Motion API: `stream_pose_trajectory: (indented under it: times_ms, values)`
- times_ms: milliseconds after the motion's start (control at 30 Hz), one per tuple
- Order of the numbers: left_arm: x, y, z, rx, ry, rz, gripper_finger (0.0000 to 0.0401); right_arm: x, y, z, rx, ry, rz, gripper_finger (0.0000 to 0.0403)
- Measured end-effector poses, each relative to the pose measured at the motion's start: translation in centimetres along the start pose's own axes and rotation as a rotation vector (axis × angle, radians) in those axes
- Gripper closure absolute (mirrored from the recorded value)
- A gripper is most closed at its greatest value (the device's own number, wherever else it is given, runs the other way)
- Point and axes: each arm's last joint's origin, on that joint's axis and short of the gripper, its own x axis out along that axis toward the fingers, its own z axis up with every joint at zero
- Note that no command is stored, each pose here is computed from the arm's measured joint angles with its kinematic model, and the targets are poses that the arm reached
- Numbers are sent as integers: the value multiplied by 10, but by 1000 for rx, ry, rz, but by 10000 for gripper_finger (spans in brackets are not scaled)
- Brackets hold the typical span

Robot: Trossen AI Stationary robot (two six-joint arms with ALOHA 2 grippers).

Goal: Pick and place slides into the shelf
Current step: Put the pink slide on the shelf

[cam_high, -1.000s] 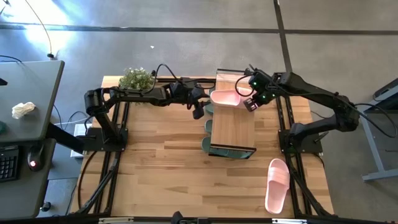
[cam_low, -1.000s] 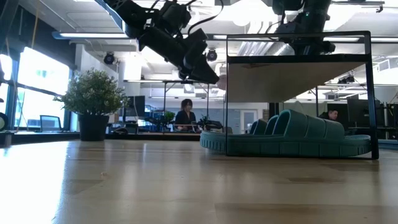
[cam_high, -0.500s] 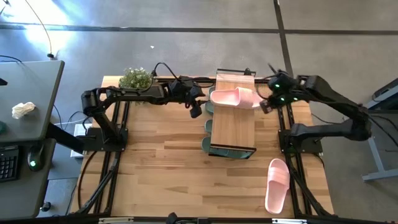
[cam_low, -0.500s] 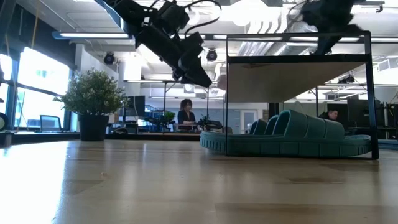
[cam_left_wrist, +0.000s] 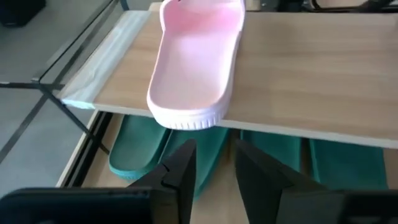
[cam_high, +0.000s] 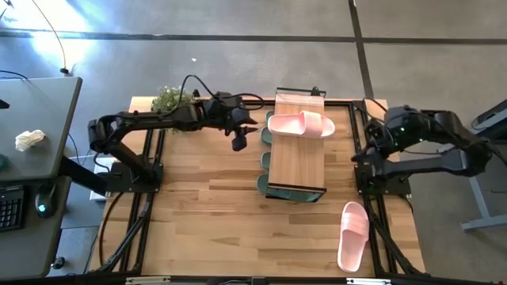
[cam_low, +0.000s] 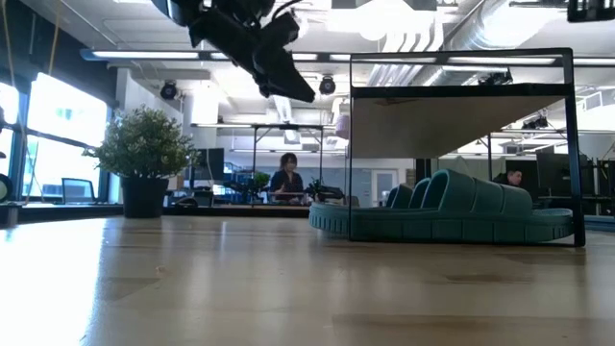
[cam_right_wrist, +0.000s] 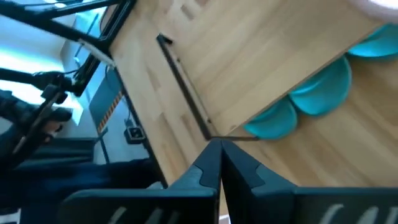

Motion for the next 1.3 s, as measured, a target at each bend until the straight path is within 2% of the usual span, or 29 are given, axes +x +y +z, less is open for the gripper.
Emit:
stream_pose_trajectory:
  times_ms: [100, 367, 467, 700, 833, 1033, 1300]
  values:
    - [-5, -1, -1, 0, 24, -6, 313, 2, 5, -2, -11, 18, 24, 403]
    - [-23, -5, -3, -8, 98, -25, 332, 17, 34, 4, -145, 132, 92, 403]
    - [-29, -10, 0, 1, 90, -38, 339, 13, 44, 5, -182, 197, 41, 403]
    - [-46, -29, 8, 64, 65, -84, 351, -4, 76, 9, -253, 249, -103, 403]
    - [-53, -37, 10, 105, 65, -105, 352, 8, 101, 5, -290, 256, -138, 403]
    - [-58, -49, 5, 168, 130, -160, 352, 59, 124, -25, -223, 395, -290, 403]
    - [-61, -72, 0, 284, 190, -254, 355, 130, 135, -104, -135, 565, -634, 403]
